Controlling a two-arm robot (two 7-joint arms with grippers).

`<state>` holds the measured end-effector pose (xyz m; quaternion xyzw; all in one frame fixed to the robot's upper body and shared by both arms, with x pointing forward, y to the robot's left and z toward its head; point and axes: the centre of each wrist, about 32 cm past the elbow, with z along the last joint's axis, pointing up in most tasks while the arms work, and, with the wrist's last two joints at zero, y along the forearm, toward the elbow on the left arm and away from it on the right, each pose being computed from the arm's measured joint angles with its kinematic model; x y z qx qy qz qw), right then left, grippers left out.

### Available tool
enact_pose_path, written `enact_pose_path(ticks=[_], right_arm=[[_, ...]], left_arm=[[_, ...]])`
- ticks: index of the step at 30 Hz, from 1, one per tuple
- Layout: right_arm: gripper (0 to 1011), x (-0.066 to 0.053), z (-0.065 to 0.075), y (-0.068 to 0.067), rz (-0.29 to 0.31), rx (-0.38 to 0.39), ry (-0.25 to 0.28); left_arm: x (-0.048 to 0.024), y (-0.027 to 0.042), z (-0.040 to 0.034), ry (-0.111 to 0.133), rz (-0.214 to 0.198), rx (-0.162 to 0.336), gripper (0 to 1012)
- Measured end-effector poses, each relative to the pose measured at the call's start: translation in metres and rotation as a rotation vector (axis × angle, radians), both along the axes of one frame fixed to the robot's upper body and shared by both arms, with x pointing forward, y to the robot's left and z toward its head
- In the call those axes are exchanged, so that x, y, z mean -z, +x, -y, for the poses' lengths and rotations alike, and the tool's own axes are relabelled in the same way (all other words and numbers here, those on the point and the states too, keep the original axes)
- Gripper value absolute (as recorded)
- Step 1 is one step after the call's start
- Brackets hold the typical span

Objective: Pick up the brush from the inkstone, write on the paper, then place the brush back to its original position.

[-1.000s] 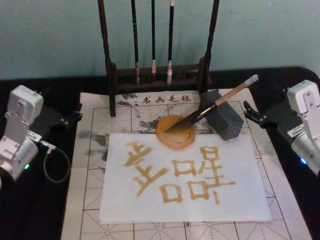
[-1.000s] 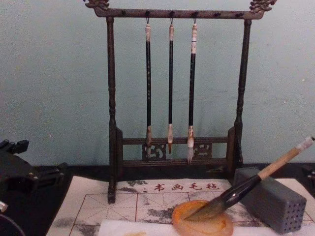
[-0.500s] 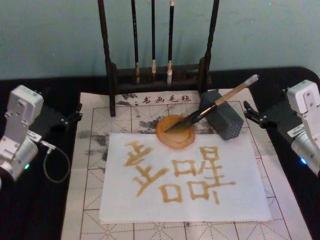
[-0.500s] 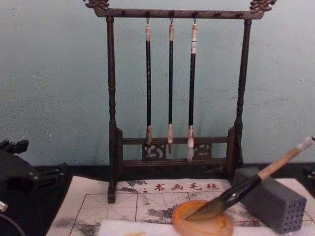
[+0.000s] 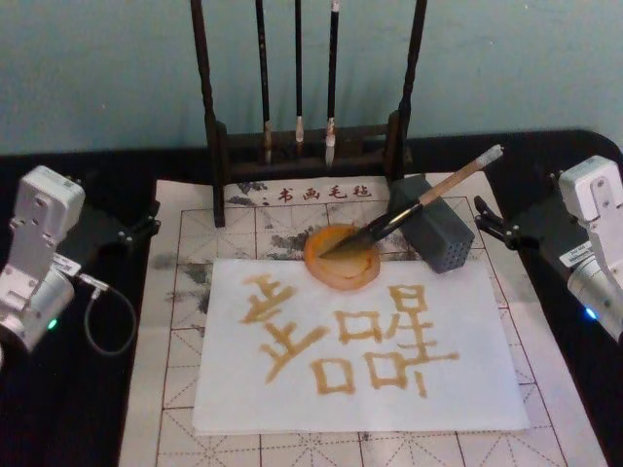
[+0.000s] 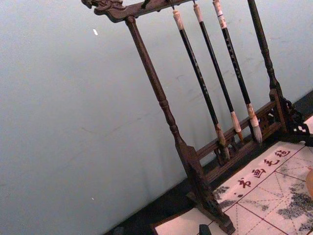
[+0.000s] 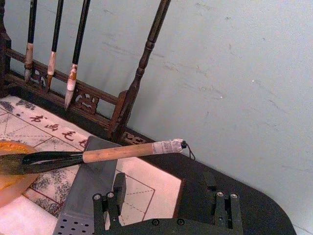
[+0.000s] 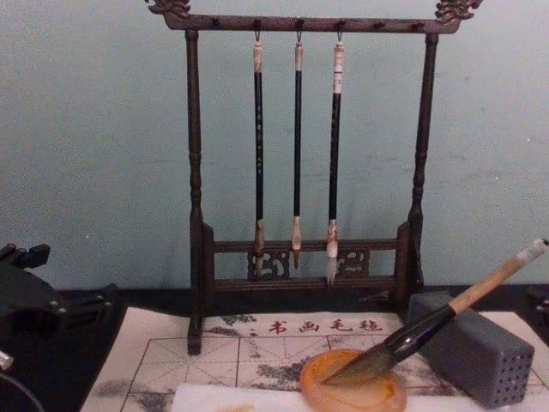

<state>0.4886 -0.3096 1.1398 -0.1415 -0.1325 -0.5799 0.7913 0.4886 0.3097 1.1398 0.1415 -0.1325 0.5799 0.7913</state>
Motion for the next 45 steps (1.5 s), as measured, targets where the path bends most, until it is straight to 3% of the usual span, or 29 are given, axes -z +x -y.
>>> enact_pose_path(ticks=[45], right_arm=[[1000,0.0,0.0,0.0,0.0,0.0,0.0]], left_arm=[[0.0,0.0,0.0,0.0,0.0,0.0,1001]])
